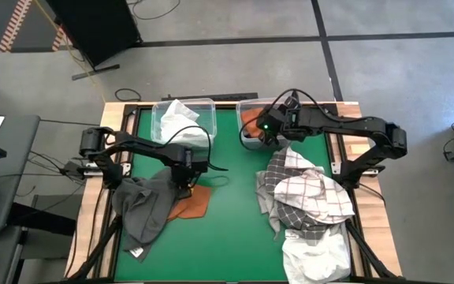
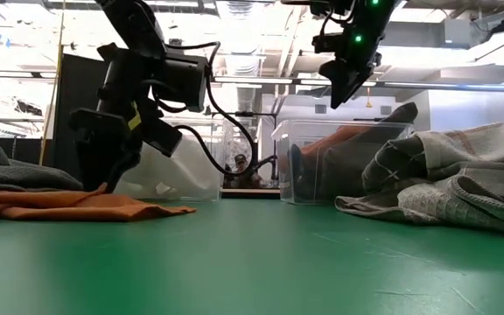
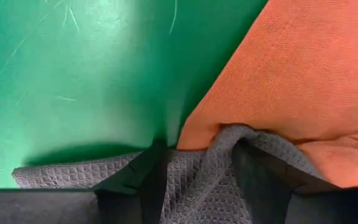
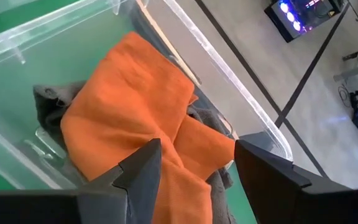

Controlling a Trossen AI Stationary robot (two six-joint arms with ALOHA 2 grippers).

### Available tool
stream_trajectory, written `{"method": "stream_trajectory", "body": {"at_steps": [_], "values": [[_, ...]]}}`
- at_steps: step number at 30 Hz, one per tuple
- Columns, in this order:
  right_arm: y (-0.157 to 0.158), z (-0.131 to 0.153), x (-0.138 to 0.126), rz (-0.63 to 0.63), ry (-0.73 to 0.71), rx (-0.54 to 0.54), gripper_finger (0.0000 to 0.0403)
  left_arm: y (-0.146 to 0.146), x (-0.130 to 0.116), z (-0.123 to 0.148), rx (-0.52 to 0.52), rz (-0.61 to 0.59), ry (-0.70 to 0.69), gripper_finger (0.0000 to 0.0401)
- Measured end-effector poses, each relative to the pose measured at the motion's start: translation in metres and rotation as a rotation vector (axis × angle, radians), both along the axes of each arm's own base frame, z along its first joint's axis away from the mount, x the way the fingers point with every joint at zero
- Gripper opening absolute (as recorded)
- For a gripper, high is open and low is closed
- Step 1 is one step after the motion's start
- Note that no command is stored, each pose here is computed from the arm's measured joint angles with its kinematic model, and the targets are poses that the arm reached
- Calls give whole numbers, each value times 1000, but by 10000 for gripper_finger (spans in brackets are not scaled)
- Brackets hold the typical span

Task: Sort towels by color in basket
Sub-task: Put the orange towel into the right transparent bin

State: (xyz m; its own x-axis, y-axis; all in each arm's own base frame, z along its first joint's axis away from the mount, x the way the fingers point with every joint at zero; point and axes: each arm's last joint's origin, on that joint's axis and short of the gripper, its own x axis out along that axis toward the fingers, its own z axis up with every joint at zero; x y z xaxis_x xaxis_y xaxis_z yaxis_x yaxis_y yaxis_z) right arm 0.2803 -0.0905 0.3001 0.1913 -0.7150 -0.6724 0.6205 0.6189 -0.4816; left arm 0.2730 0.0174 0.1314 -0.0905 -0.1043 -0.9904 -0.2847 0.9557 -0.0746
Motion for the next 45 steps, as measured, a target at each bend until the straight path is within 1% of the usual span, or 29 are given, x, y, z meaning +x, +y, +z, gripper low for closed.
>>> {"method": "stream_trajectory", "body": {"at_steps": [6, 13, 18, 23, 27, 29, 31, 36, 38, 39, 41, 43, 45], "values": [[0, 0, 0, -16, -21, 3, 239, 1, 6, 5, 4, 0, -24, 174], [-1, 0, -1, -5, -2, 6, 239, 1, 17, 15, 7, 0, -63, 174], [-2, 3, 1, 105, 78, -40, 239, 2, 23, 19, 11, -1, -100, 174], [-5, 15, -5, 131, 41, -60, 239, 2, 23, 19, 12, -1, -99, 174], [-14, 22, -9, 81, -25, -84, 239, 2, 23, 19, 12, -1, -98, 174], [-21, 23, -13, 41, -30, -84, 239, 2, 23, 19, 12, -1, -98, 174], [-28, 20, -19, 1, -2, -62, 239, 2, 23, 20, 12, -1, -97, 174], [-42, 10, -40, -104, 56, 96, 239, 2, 23, 20, 12, -1, -96, 174], [-43, 8, -46, -157, 68, 130, 239, 2, 23, 20, 12, -1, -96, 174], [-42, 7, -48, -164, 84, 146, 239, 2, 23, 20, 12, -1, -97, 174], [-36, 6, -50, -154, 123, 169, 239, 2, 23, 20, 12, -1, -97, 174], [-26, 6, -50, -116, 144, 200, 239, 2, 23, 20, 12, -1, -97, 174], [-16, 5, -45, -57, 126, 267, 239, 2, 23, 20, 12, -1, -97, 174]]}}
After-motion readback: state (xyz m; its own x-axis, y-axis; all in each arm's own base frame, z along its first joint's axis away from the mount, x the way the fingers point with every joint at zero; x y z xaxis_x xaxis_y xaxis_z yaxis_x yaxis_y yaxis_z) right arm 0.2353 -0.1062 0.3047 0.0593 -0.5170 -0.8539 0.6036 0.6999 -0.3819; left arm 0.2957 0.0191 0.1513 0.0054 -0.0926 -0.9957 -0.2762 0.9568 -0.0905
